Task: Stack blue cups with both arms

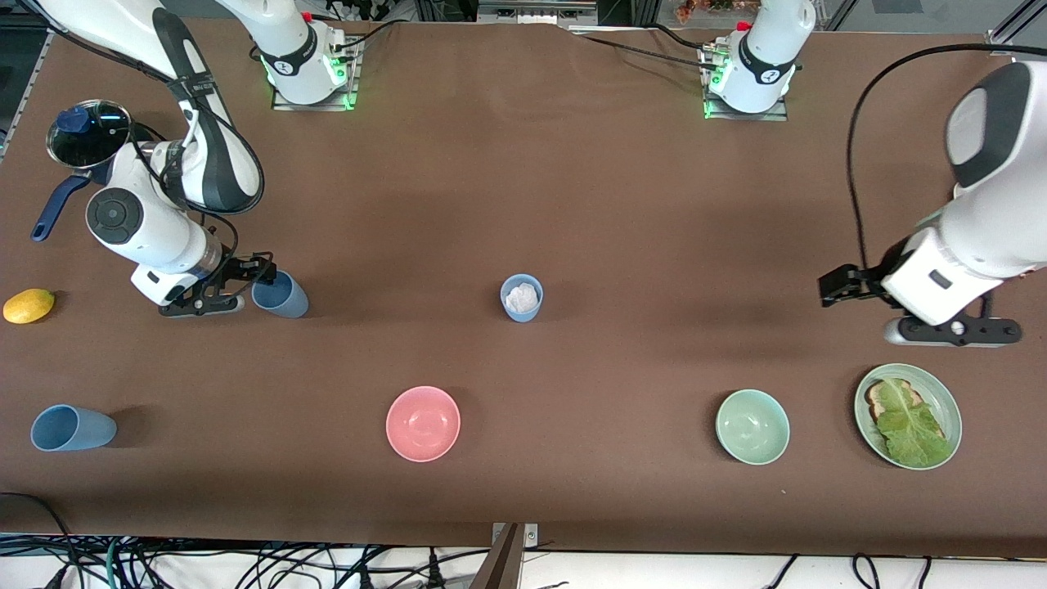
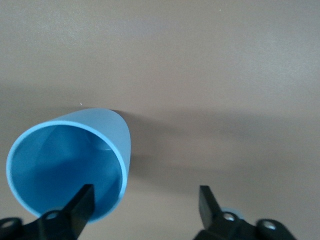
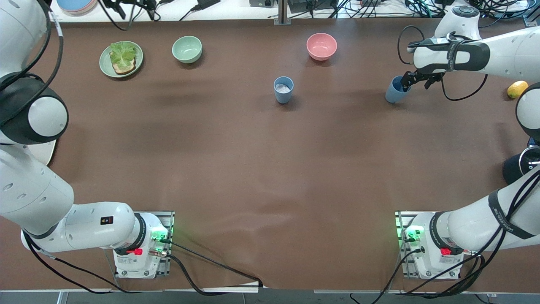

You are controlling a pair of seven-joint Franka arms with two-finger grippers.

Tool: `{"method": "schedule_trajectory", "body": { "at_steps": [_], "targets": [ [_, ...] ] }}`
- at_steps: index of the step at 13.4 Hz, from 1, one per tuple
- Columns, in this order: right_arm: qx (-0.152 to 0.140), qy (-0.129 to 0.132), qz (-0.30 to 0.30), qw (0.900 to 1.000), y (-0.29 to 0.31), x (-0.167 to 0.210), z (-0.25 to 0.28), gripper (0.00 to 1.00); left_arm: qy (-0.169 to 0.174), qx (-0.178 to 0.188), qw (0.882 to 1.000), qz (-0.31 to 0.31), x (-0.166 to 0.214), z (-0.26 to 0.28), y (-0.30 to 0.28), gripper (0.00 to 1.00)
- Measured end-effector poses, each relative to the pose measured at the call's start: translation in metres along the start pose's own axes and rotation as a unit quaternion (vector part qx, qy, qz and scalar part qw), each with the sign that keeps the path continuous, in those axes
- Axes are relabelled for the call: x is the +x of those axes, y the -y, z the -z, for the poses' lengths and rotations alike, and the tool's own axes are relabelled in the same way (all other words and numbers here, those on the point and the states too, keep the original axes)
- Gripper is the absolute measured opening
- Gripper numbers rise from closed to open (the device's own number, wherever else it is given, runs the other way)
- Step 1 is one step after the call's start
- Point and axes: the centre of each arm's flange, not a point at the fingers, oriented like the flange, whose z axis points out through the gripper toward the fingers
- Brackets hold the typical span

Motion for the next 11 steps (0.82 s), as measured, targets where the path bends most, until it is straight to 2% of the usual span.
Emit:
{"method": "schedule_trajectory", "body": {
  "at_steps": [3,7,11],
  "targets": [
    [0.003,0.0,-0.003,1.0,0.001,0.0,-0.001,0.49,0.014,0.001,1.0,-0.018,-0.011,0.017,0.034,1.0],
    [0.016,-0.012,-0.01,1.0,0.01,0.007,0.007,0.06,0.016,0.002,1.0,-0.024,-0.023,0.051,0.051,1.0],
    [0.015,-0.017,-0.012,1.0,0.023,0.016,0.011,0.05,0.02,0.001,0.999,-0.041,-0.025,0.052,0.054,1.0]
  ]
}}
